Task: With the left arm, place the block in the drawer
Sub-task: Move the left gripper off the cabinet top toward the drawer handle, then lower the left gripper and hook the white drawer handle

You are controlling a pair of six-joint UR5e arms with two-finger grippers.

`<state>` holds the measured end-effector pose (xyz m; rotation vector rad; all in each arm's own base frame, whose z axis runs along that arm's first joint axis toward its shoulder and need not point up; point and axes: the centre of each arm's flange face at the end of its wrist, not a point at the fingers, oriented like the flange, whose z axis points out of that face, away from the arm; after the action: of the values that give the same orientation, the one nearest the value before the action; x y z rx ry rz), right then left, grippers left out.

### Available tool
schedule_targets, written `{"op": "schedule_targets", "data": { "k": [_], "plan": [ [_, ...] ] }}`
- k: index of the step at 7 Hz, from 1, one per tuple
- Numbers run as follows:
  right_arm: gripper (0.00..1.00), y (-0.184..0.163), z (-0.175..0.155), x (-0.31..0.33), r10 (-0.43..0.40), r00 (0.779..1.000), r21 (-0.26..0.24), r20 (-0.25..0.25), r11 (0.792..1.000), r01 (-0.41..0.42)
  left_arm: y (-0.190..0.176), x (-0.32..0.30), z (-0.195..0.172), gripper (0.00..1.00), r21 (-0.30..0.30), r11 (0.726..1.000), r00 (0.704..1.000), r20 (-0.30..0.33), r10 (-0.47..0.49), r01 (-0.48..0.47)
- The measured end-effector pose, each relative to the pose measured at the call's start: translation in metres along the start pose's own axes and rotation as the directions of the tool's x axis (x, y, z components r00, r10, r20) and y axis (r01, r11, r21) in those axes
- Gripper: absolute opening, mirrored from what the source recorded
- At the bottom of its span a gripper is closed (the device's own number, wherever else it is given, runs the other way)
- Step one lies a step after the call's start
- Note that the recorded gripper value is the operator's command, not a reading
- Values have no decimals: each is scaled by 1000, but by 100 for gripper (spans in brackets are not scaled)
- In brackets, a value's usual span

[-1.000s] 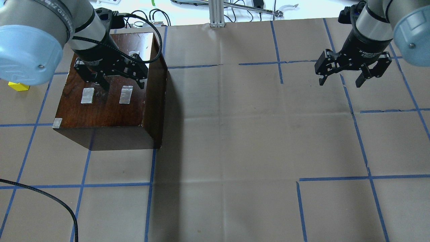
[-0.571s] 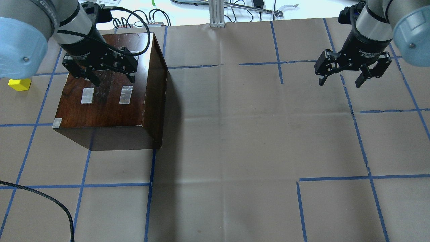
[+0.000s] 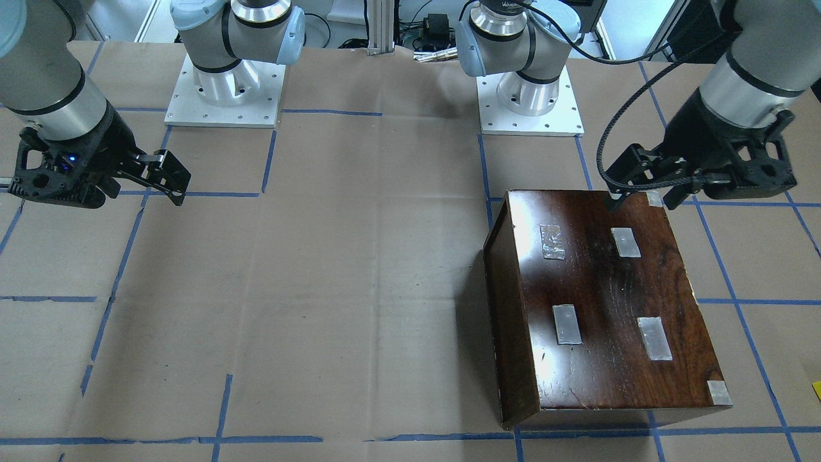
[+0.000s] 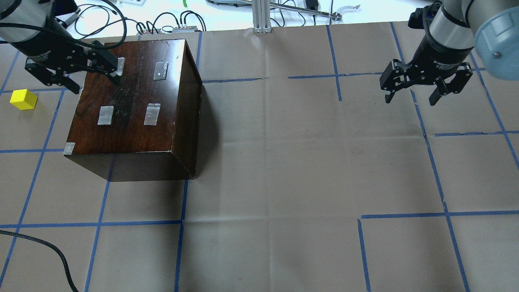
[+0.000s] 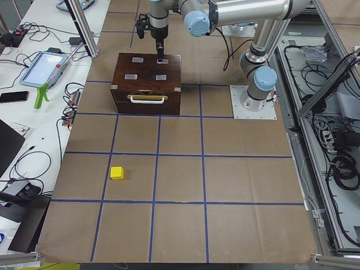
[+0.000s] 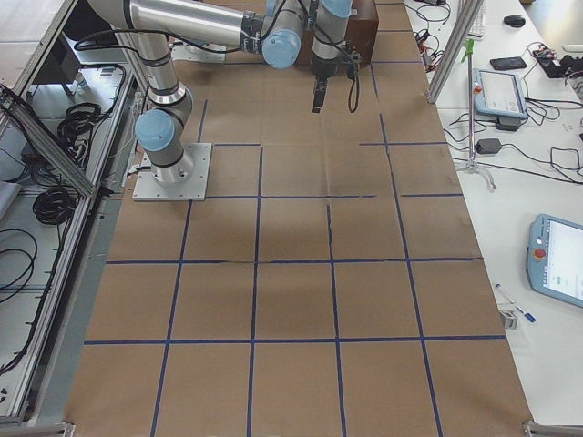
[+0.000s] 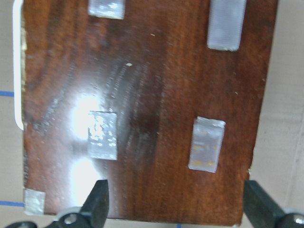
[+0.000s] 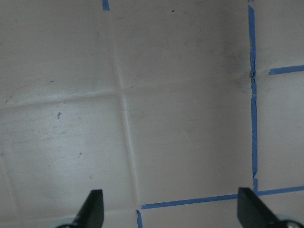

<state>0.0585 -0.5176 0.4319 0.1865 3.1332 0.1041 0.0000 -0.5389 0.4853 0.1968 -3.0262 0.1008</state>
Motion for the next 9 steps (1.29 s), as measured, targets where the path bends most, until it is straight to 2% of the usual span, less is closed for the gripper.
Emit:
{"op": "schedule_targets", "data": {
  "k": [5,7,9],
  "plan": [
    [100,0,0,0,0,1000,1,0,1000,0,-28,-140,6,99,47,999,993,-120,3,2],
    [100,0,0,0,-1,1000,1,0,1000,1,-37,-176,28,99,41,996,988,-131,78,-74],
    [100,0,0,0,0,1000,0,0,1000,0,-45,-190,52,99,28,979,968,-146,203,-201]
  ]
}}
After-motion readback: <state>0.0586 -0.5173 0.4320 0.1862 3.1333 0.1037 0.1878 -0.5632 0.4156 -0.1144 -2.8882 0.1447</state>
